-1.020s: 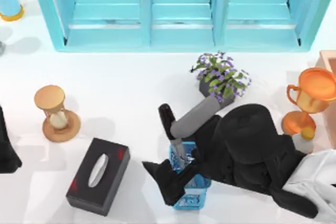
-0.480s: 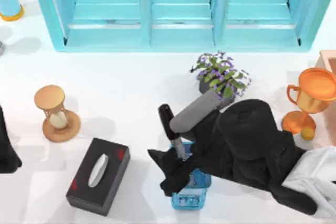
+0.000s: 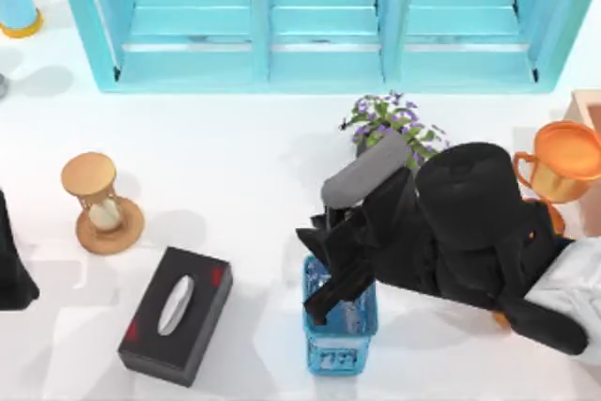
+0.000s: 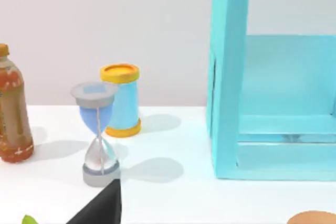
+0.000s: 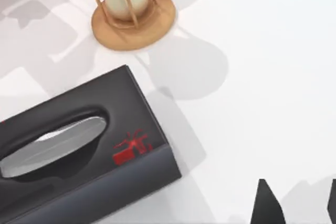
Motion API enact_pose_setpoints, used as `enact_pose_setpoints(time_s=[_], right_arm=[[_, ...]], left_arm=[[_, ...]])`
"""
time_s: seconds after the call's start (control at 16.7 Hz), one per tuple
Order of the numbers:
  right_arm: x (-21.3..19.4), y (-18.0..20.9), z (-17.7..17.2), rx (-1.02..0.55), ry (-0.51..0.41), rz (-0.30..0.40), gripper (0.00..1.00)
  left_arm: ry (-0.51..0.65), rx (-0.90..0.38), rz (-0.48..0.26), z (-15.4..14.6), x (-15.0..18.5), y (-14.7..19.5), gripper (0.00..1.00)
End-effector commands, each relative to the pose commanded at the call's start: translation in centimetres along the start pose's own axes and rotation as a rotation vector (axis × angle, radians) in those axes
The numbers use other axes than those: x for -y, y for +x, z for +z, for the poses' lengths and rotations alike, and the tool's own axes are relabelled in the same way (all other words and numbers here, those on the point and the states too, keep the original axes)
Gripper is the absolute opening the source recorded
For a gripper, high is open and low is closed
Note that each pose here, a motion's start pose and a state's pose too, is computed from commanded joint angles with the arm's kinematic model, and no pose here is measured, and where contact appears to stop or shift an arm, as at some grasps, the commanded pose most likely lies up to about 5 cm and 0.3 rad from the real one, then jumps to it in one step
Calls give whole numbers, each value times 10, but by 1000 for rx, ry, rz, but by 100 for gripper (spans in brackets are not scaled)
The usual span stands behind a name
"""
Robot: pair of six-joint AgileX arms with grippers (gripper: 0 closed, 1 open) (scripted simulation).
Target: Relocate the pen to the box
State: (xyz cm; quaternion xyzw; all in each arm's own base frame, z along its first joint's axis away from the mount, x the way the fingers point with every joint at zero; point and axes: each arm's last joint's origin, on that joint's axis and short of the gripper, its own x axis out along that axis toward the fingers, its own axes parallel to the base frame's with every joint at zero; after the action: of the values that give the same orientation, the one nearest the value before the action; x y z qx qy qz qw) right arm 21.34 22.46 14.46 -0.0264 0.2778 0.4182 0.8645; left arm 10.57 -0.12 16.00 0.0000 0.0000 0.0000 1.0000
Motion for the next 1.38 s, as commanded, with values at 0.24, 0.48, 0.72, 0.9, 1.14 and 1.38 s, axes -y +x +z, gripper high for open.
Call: enact_pose_setpoints(time_s=[0.24,0.48,0.72,0.9,1.14,1.38], right_arm=[[26,-39,31,-29,-5,0,0],[48,-100,54,-51,9,2,0],[54,-155,64,-16,12,0,0],[54,-169,65,0,11,-3,0],[55,-168,65,-5,15,-2,0],[80,-181,85,3,74,-114,0]], left_arm=[[0,0,0,0,0,0,100],[0,0,0,0,0,0,100],[0,0,0,0,0,0,100],[0,0,0,0,0,0,100],[0,0,0,0,0,0,100],[0,0,0,0,0,0,100]])
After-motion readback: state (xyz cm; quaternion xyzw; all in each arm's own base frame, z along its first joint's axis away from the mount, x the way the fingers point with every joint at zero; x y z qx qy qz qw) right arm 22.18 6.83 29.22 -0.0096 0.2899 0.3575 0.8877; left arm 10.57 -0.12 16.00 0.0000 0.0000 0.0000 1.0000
